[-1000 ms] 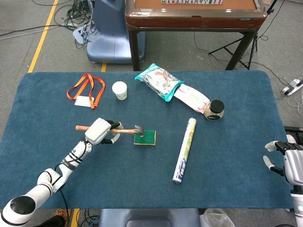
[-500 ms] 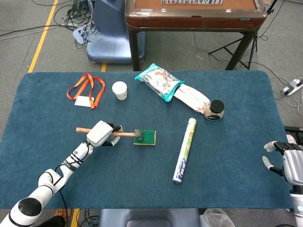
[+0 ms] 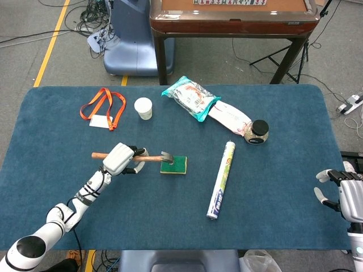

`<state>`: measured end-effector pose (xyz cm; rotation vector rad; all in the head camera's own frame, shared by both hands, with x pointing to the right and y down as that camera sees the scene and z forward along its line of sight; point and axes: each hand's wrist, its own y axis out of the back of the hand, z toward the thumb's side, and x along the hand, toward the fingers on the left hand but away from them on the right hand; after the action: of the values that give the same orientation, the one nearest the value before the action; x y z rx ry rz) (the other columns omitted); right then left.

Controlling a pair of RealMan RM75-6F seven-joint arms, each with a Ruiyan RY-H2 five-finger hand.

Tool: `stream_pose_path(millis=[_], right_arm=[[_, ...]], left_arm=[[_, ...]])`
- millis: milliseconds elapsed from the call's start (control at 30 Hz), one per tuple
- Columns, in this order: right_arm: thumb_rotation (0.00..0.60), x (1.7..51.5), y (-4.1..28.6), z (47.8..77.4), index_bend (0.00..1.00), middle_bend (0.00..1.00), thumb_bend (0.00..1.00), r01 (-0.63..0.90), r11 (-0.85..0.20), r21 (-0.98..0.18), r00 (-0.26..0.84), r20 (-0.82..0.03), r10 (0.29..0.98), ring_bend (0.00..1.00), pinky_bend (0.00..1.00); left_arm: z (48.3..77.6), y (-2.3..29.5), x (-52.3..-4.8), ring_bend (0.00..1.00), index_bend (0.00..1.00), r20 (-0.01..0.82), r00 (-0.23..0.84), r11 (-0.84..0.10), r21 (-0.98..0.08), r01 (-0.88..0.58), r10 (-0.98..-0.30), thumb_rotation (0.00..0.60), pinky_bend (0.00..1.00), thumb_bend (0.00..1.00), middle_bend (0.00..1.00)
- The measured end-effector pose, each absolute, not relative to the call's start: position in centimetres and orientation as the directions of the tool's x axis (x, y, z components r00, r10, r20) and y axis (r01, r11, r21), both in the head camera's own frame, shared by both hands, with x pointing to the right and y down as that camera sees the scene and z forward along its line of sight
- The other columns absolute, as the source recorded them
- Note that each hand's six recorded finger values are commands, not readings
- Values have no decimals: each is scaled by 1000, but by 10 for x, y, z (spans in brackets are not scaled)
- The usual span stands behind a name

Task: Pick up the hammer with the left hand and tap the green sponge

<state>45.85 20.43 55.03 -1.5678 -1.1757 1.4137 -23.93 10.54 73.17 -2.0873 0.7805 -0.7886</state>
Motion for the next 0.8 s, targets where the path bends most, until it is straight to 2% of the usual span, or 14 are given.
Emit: stream_pose_path(millis=[267, 533, 800], right_arm=[[600, 459, 204, 552, 473, 504, 258, 164, -341, -925, -14, -348, 937, 449, 415], [600, 459, 204, 551, 473, 504, 258, 166, -341, -925, -14, -348, 937, 449, 415], [600, 458, 205, 551, 473, 504, 258, 166, -343, -925, -10, -349, 937, 449, 415]], left_arm=[[753, 113, -237, 618, 735, 355, 621, -550, -821, -150, -699, 600, 816, 471, 796], [735, 102, -246, 618, 735, 285, 609, -515, -823, -241, -740, 600, 816, 471, 797], [727, 94, -269, 618, 734, 294, 579, -504, -829, -242, -761, 600, 816, 471, 797]])
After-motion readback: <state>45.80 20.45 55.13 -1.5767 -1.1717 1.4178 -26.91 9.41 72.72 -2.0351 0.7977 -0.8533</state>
